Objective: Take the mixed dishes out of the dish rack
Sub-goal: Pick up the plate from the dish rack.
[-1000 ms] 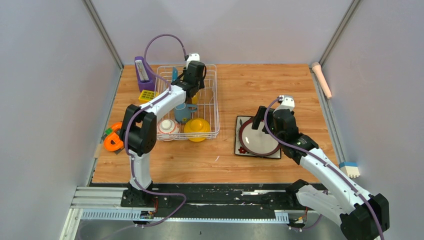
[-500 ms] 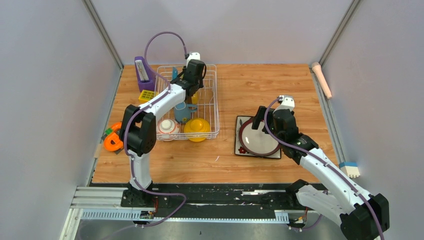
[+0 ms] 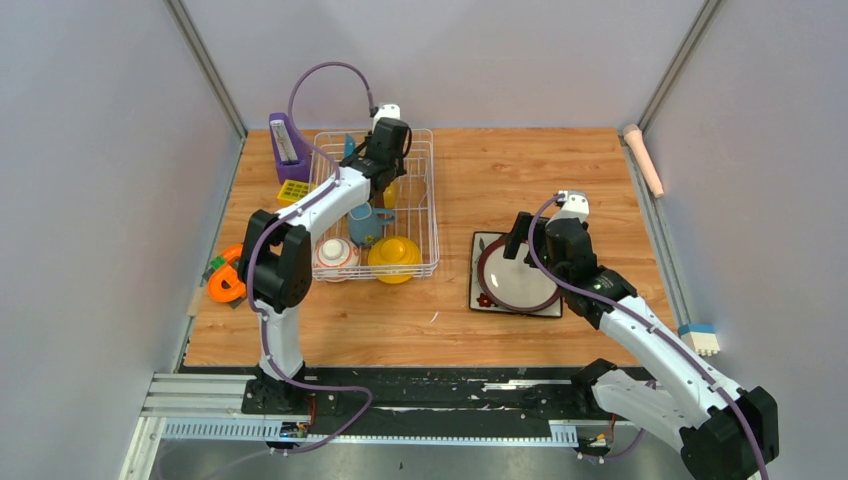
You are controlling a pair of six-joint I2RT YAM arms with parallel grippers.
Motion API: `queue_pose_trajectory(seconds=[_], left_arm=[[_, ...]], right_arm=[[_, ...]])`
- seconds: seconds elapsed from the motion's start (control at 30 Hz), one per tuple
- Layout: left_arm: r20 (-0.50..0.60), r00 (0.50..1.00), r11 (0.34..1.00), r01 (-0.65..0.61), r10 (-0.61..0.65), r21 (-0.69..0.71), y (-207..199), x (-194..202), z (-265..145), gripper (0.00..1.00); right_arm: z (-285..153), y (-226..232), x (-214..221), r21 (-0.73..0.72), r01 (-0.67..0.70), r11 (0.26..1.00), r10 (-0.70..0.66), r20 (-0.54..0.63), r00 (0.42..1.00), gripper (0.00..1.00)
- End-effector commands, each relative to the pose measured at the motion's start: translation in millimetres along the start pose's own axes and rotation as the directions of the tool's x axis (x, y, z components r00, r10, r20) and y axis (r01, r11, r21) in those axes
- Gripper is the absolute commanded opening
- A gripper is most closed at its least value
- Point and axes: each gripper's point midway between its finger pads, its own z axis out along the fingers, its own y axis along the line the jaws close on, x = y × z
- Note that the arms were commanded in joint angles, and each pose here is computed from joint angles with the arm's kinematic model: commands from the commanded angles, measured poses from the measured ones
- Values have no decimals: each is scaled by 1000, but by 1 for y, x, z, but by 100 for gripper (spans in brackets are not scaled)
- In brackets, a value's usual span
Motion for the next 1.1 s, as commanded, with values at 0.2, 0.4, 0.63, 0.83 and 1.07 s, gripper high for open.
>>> queue_pose_trajectory(seconds=[0.2, 0.4, 0.63, 0.83, 1.07], left_arm=[[211, 974, 990, 53, -79, 129, -11, -100, -58, 0], [272, 955, 985, 82, -120, 149, -6, -120, -78, 0], [288, 945, 979, 106, -154, 175, -6, -125, -88, 0], [321, 935, 977, 96, -155, 190, -4, -143, -104, 0], [331, 933, 981, 91, -145, 172, 1, -146, -107, 0]], right_arm=[[-3, 4, -12, -12, -14, 1000, 14, 47, 999, 100], [-4, 5, -14, -16, -18, 1000, 18, 53, 998, 100], [-6, 6, -15, -24, -23, 999, 24, 57, 998, 100], [-6, 6, -15, -23, -25, 999, 27, 61, 998, 100], [-7, 6, -16, -28, -28, 999, 30, 63, 998, 100]])
